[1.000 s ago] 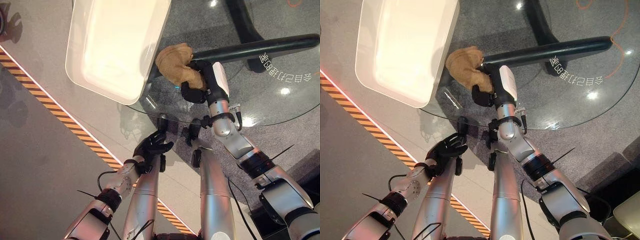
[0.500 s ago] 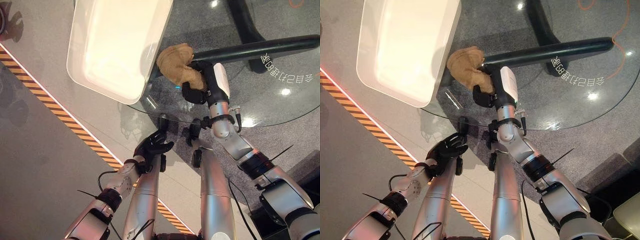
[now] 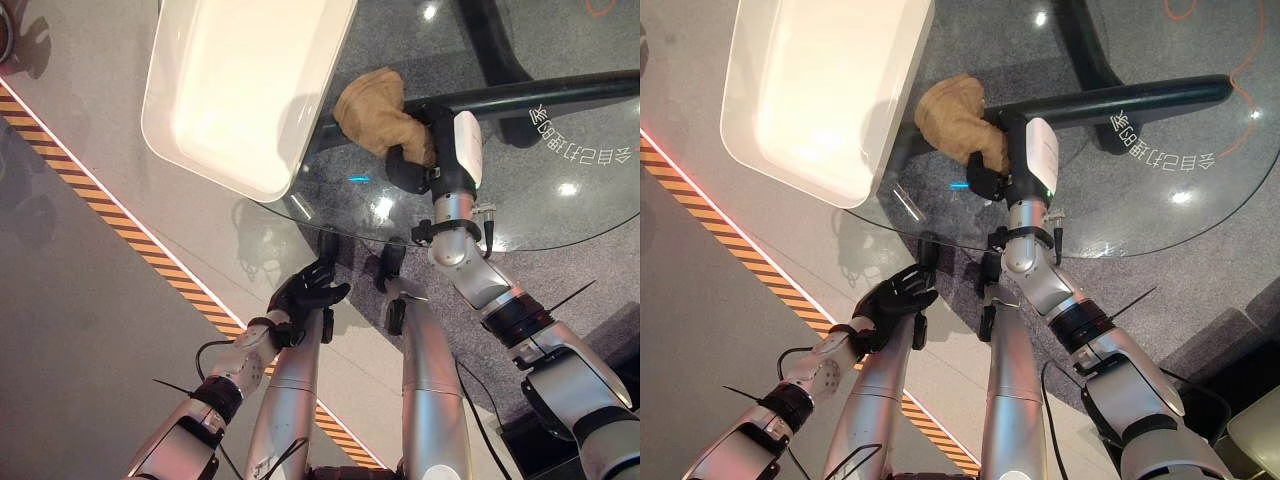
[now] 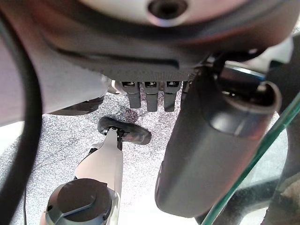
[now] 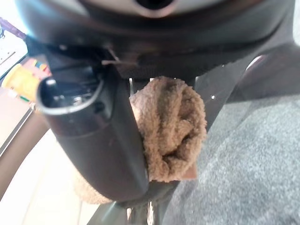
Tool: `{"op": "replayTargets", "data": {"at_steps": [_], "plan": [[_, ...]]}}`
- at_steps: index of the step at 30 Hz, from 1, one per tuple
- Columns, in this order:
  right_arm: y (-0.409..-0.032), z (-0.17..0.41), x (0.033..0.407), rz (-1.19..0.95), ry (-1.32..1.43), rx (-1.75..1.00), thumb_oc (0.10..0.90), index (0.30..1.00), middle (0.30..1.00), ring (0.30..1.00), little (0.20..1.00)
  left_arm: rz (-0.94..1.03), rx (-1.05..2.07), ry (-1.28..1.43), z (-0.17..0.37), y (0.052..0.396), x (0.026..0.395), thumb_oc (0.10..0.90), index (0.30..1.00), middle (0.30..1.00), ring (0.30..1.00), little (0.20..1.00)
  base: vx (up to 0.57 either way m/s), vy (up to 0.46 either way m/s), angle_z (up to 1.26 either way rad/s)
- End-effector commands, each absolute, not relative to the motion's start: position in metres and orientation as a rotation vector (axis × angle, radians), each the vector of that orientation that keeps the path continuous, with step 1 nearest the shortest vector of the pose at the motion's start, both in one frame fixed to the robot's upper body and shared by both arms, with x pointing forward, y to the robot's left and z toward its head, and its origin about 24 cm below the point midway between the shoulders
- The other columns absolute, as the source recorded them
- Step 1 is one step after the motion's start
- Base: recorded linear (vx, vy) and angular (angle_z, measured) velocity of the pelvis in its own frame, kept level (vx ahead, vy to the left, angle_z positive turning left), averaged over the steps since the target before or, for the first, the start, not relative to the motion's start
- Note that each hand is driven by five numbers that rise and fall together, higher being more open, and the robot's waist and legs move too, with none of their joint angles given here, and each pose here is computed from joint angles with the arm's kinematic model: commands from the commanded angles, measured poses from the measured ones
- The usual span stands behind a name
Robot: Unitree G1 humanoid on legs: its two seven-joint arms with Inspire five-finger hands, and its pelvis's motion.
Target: Wipe the table with a cloth and put it in the basket.
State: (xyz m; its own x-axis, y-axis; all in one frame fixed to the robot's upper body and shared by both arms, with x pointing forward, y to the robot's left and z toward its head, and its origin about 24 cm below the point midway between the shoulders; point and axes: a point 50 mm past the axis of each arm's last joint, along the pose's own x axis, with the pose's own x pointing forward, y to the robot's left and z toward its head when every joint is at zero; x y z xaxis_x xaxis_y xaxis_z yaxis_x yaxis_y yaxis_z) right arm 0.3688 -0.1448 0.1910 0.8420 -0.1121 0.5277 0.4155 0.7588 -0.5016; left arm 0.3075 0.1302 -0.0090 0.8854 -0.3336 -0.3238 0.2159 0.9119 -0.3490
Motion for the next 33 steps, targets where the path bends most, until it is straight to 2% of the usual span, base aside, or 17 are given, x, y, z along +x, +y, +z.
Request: {"op": "replayTargets", "data": {"at_steps": [1, 17, 33], "plan": [[-0.24, 0.238, 0.361, -0.781, -0.512, -0.634, 0.1, 0.3, 0.3, 0.3, 0.2, -0.319, -0.298, 0.612, -0.065, 0.125, 0.25, 0.8, 0.9, 0.9, 0.9, 0.9, 0.0, 0.0, 0.0], [-0.303, 0.23, 0.339, -1.134, -0.43, -0.555, 0.1, 0.3, 0.3, 0.3, 0.2, -0.3, -0.3, 0.615, -0.069, 0.134, 0.242, 0.8, 0.9, 0.9, 0.9, 0.9, -0.01, 0.0, -0.03], [-0.336, 0.212, 0.32, -1.371, -0.357, -0.432, 0.1, 0.3, 0.3, 0.3, 0.2, -0.294, -0.294, 0.628, -0.069, 0.14, 0.24, 0.8, 0.9, 0.9, 0.9, 0.9, 0.0, -0.001, -0.02]]}}
